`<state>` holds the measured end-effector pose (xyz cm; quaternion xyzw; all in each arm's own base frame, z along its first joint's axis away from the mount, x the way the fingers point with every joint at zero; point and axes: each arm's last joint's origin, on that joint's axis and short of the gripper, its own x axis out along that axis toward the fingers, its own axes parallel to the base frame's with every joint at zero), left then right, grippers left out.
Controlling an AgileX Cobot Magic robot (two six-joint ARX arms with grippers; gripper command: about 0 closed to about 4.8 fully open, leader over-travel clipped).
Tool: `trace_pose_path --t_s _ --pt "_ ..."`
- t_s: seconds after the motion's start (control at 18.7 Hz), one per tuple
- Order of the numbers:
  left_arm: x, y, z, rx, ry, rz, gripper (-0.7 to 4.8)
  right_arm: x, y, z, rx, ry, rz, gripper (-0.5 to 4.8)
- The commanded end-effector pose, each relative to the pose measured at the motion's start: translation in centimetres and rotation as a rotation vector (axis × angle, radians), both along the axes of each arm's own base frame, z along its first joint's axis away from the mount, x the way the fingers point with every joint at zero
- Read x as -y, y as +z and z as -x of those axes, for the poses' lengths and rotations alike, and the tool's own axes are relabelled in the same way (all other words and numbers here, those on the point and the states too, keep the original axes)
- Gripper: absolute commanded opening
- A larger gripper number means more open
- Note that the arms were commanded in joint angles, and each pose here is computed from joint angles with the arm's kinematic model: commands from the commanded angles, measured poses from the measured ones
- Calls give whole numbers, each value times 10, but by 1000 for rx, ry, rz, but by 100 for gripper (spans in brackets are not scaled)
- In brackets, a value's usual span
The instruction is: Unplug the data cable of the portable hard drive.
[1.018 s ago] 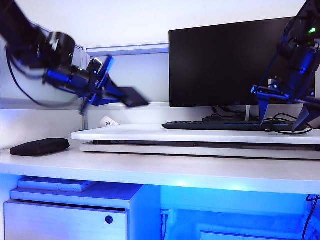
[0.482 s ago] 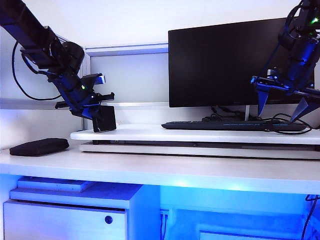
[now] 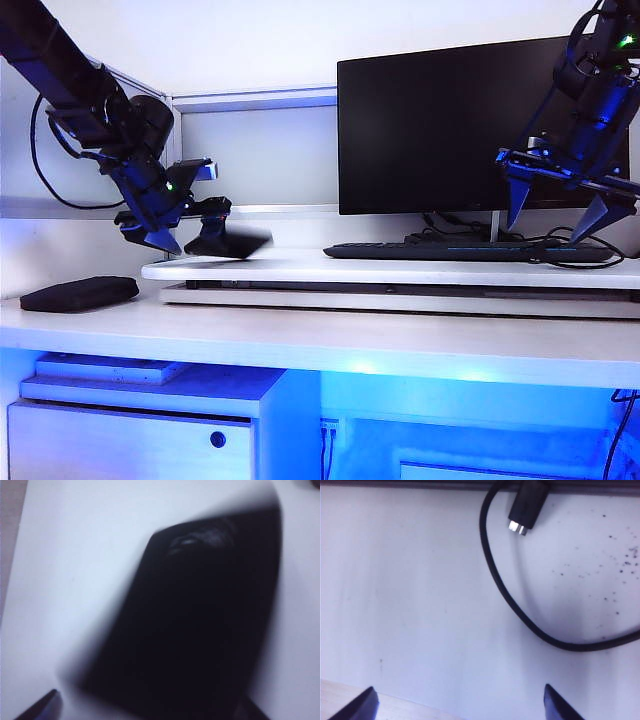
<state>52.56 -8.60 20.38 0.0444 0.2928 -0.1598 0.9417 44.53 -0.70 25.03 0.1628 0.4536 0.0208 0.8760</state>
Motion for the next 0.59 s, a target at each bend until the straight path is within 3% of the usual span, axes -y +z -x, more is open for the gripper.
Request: trace_pose_path --t_s 0.05,0.16,0.38,0.48,0.59 --pt "1 18 2 57 -15 6 479 0 6 0 32 11 6 427" --pt "1 24 5 36 -31 13 479 0 7 0 34 17 1 427" --pt "1 48 19 -95 -32 -9 479 -2 11 7 -1 47 -24 428" --pt "0 75 31 -76 -32 -6 479 -2 26 13 43 66 -6 417" --pt "-3 111 45 5 -32 5 461 -2 55 24 136 64 2 416"
